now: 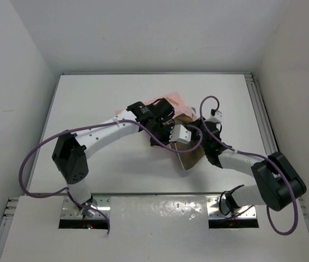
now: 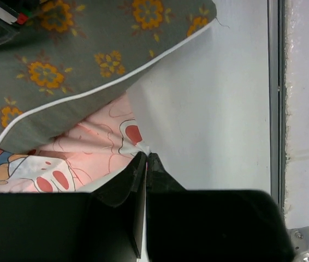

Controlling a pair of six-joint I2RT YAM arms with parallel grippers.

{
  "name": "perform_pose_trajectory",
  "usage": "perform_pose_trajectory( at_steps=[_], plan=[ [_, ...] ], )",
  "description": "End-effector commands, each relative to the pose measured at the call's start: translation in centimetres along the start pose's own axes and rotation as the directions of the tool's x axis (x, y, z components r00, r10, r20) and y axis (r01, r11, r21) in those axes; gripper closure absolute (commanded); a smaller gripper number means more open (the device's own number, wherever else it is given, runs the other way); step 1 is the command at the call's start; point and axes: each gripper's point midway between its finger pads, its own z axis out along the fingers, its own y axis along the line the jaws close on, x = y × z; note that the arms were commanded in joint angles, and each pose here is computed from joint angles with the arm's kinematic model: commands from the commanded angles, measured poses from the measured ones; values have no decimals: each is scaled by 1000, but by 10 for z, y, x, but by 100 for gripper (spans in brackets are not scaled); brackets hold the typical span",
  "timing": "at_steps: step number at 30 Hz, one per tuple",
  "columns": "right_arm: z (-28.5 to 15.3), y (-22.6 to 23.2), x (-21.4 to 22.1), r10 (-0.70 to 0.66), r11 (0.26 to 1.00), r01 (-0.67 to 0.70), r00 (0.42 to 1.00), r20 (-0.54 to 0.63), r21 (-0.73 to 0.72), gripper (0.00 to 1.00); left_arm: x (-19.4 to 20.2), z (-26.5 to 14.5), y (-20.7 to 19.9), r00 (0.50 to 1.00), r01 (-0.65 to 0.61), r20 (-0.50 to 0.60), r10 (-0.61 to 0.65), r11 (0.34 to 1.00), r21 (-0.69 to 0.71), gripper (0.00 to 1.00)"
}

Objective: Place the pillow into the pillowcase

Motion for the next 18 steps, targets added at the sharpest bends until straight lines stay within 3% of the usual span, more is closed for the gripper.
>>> perform_pose_trajectory(
  at_steps=[1,6,11,14,16,17,18],
  plan=[
    [14,25,-38,45,998,-40,989,139,-42,100,-15,-7,-20,998,-33,56,29,997,75,100],
    [20,25,-22,29,998,-25,997,74,-56,100,-19,-12,-16,998,-38,60,35,998,56,100],
    [25,22,-19,72,997,-69,996,53,-46,100,-46,-38,-1,983,8,184,-16,999,42,100],
    [29,42,-23,10,997,-9,1000,17,-79,99,-53,-45,2,981,-4,193,-4,999,38,100],
    [28,41,-10,-86,994,81,993,-74,-67,77,-48,-39,-1,984,-5,179,-5,998,56,100],
    [28,42,-6,-124,991,117,985,-120,-62,54,-43,-36,-3,986,-8,168,-2,998,61,100],
    [26,40,1,-162,986,153,974,-160,-68,46,-37,-33,-3,989,-5,148,-3,999,54,100]
  ],
)
